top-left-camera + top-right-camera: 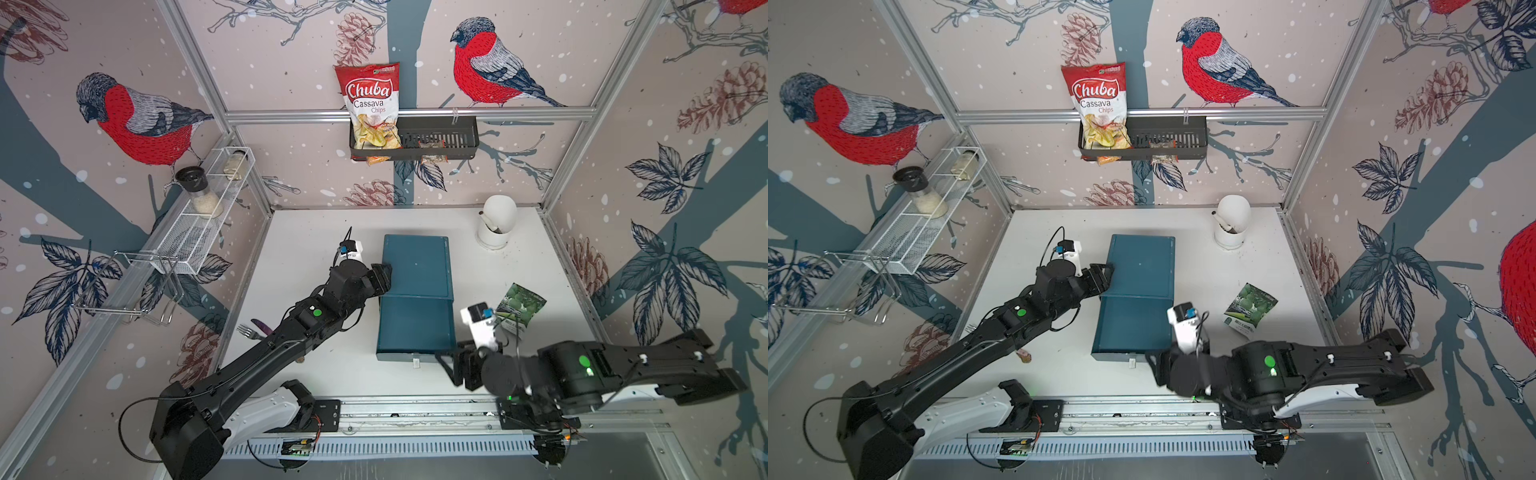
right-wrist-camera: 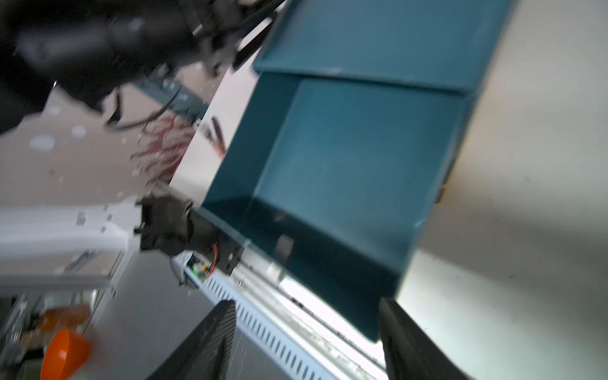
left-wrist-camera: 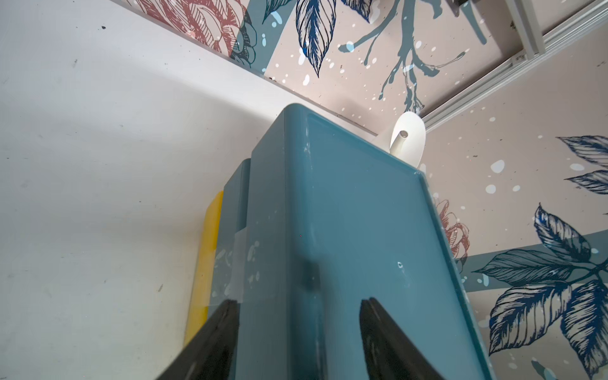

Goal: Take the seed bags out of the drawer
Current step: Place the seed packet at the center of the board, then close the drawer of the storage box.

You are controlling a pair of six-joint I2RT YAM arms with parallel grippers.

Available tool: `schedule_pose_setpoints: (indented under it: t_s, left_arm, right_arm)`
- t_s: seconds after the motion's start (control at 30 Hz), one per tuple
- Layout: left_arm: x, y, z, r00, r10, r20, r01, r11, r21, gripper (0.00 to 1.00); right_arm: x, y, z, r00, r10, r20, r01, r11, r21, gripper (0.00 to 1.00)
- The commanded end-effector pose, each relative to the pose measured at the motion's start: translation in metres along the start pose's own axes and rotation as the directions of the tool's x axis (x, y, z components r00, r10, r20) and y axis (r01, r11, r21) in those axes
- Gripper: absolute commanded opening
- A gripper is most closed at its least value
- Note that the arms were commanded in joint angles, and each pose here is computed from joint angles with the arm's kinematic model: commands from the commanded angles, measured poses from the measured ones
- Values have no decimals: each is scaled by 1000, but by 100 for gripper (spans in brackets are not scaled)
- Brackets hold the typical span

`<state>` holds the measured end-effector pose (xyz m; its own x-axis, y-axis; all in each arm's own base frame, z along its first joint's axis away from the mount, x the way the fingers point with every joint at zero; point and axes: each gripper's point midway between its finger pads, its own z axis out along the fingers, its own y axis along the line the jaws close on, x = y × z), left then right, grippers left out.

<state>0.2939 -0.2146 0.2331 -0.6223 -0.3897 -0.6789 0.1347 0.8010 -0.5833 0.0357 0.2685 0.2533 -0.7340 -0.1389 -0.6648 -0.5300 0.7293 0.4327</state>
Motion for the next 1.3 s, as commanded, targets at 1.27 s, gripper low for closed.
schedule_pose_setpoints:
  t_s: [1.27]
  left_arm:
    - [-10,11,-15,991,128,36,-126,990,-58,33]
  right_arm:
    - [-82,-33,117,971,45,234,-81,986,146,35]
